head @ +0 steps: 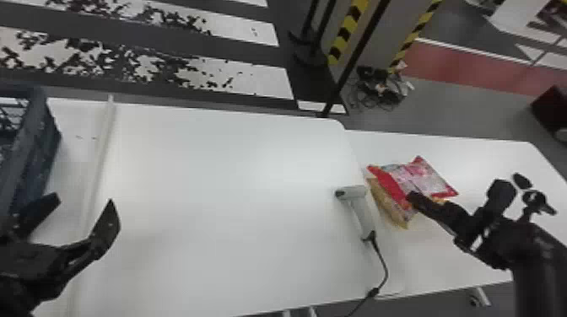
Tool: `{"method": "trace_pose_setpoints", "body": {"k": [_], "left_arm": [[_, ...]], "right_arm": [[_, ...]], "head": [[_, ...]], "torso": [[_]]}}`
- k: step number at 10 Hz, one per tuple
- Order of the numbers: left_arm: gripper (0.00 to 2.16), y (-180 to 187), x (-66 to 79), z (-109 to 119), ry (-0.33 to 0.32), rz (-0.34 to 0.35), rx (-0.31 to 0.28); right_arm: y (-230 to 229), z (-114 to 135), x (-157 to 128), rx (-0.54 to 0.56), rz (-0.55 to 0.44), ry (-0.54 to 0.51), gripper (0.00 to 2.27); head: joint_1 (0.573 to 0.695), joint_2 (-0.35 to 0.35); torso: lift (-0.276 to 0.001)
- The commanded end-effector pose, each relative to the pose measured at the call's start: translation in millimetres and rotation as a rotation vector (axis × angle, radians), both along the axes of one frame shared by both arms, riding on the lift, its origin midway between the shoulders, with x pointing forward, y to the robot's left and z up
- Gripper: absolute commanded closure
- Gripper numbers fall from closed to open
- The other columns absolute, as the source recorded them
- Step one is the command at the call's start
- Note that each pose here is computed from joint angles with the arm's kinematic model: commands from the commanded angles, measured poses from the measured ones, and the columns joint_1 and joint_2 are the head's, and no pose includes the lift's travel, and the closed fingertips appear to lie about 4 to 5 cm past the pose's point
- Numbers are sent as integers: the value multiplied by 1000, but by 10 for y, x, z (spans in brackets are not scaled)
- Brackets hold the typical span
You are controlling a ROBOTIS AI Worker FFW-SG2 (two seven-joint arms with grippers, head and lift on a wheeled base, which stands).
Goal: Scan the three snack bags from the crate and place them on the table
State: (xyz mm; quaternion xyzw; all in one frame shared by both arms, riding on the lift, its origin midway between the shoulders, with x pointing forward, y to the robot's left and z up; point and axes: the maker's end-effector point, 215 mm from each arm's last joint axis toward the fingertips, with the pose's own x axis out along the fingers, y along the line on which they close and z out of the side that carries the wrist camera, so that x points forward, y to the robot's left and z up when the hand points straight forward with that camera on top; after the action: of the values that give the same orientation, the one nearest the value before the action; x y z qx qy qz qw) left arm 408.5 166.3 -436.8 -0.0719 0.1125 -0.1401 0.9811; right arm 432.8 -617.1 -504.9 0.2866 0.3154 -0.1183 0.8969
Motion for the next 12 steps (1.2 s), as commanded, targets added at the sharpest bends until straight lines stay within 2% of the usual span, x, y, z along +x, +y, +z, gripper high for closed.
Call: {"method": "trace_pose_setpoints", "body": {"k": [1,3,6,7,11,12], "left_arm": [[76,-7,-23,32,-4,1,-3],[76,-4,-45,52,-7,4,-3],[76,-10,-56,139,-21,7,-1],[76,-19,-55,159,-25,9,-3],[76,25,-77,231,-45,26,-3],[76,28,-76,231,-45,27,-2]], "right_arm": [[39,57,-25,-6,10,-10,60],[167,323,-98,-129,44,-21,60],[795,791,-131,-188,130,-106,63],[1106,876,-107,-190,157,-145,63],[2421,824,-75,-235,329,-217,66],[2735,775,-50,-268,361,-243,73]], "head": [[695,-350],[695,-350],[695,-350],[695,-350],[695,-345],[695,-321]], "torso": [[-62],[-62],[-62],[-62],[-62],[-62]]}}
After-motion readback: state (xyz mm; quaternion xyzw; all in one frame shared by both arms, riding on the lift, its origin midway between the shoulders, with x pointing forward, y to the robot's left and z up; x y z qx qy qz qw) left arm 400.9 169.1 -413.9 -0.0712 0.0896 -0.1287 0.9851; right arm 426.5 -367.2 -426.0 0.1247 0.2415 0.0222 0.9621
